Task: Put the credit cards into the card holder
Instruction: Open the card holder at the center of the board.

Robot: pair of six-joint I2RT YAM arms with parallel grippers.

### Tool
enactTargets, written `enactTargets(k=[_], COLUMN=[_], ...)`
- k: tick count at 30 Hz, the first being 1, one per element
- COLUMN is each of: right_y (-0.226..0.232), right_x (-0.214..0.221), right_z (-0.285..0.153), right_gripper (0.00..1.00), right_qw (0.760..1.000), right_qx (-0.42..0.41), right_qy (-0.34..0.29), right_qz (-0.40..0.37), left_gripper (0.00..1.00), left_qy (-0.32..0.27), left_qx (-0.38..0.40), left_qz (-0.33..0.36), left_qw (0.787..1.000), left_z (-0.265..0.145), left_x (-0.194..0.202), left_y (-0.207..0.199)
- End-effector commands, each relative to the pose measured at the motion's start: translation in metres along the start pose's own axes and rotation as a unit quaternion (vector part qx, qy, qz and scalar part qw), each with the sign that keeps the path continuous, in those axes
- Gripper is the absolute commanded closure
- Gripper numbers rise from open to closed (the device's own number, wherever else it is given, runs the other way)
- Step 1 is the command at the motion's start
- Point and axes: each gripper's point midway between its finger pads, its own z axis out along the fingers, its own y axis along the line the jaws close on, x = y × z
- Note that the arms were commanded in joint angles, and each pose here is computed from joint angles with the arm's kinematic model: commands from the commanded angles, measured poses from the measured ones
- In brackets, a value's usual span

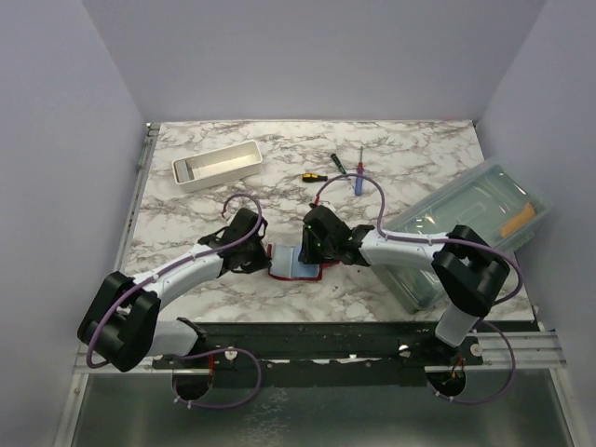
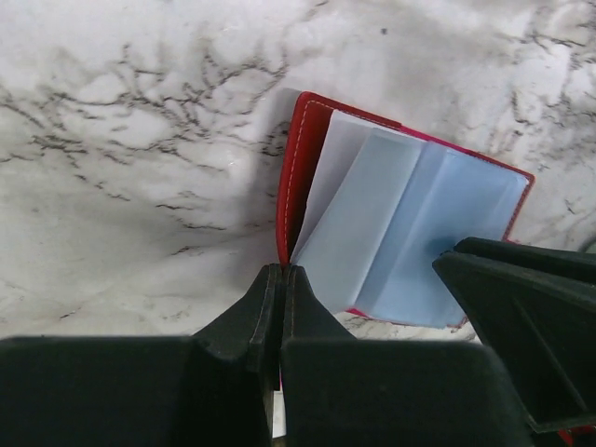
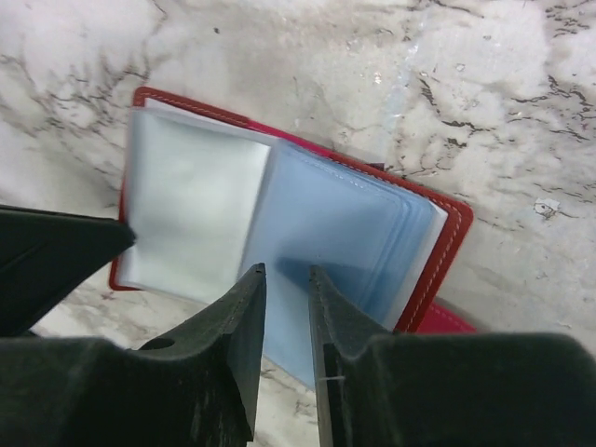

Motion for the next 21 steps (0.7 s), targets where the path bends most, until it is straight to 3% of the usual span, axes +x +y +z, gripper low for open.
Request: enactTargets(k=[1,6,9,14,16,21], right_y=[-0.01,-0.042,-0.044,-0.023,-0.012,0.031], right_x=[0.007,0.027,0.034,0.027,0.02,-0.003], right_z=[0.016,0.022,0.024,0.021,0.017,-0.003], right_gripper=[0.73,0.77,0.78,0.78,0.77,0.74], right_qw=[1.0,0.998,0.999,0.999,0.999,0.998], right_qx=[0.005,0.054,0.049,0.022,0.012,-0.059], right_qy=[-0.009,-0.001,0.006,0.028,0.034,0.028], right_qz=[0.005,0.018,0.017,-0.01,-0.013,-0.009], left_gripper=[1.0,1.0,0.99,0.82,0.8,0.7], left_qy=[-0.021,-0.02,0.011,0.062,0.078,0.067], left_qx=[-0.032,-0.042,-0.047,-0.017,0.005,0.043], left_qz=[-0.05,-0.071,-0.098,-0.094,-0.091,-0.086], left_qw=[0.998,0.996,0.994,0.993,0.993,0.993], left_z=[0.005,0.006,0.011,0.015,0.012,-0.003], left_x=[-0.003,-0.004,0.004,0.008,0.009,0.003], left_y=[0.022,0.04,0.052,0.043,0.032,0.018])
